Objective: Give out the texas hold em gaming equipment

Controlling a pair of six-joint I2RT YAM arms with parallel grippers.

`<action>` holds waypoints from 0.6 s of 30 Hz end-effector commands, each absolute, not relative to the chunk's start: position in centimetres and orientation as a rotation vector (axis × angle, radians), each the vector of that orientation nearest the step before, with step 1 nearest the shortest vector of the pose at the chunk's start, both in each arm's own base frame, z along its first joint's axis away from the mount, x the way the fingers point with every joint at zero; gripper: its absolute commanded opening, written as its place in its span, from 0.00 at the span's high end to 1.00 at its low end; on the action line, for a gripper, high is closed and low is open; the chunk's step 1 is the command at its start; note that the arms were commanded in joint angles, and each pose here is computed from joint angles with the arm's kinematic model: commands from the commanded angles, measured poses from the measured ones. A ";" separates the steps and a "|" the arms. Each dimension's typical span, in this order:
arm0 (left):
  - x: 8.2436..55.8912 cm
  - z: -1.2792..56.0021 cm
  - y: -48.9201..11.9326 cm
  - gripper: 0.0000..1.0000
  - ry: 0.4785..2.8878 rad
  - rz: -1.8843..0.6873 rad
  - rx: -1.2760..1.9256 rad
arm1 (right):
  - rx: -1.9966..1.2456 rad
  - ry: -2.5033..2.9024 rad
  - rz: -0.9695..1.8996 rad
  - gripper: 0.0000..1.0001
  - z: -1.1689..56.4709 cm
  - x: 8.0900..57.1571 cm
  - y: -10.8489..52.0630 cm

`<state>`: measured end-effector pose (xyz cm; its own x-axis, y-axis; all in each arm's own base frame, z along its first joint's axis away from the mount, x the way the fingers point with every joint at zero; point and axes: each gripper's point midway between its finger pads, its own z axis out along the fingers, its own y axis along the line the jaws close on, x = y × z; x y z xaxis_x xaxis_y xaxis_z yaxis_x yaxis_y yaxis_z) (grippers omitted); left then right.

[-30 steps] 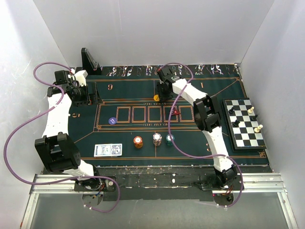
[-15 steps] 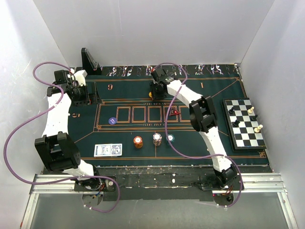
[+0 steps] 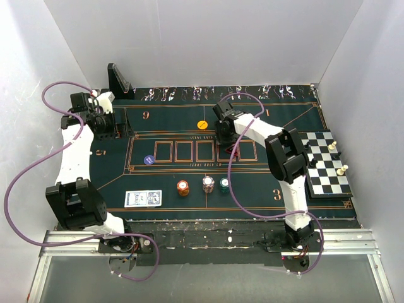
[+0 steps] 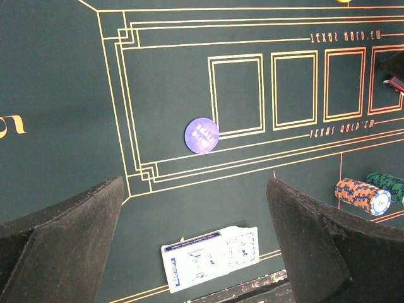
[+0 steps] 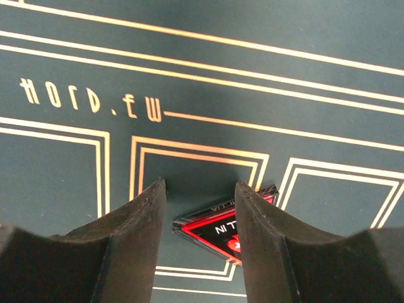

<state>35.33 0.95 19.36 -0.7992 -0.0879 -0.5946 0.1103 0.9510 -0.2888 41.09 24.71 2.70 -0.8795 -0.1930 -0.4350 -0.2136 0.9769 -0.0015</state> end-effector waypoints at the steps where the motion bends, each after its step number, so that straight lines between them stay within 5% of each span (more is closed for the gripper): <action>1: 34.8 21.9 0.7 0.02 2.399 -0.408 0.035 | -0.253 2.681 -0.080 0.48 3.2 39.3 21.5; 18: 34.0 21.9 0.1 0.02 2.393 -0.436 0.050 | 0.018 2.757 -0.278 0.57 2.1 29.1 13.6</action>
<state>34.61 0.62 20.07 -0.7934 -0.0870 -0.6024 0.1193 0.9483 -0.2941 31.89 15.95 2.41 -0.9051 -0.0467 -0.4226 0.0061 0.9924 -0.1226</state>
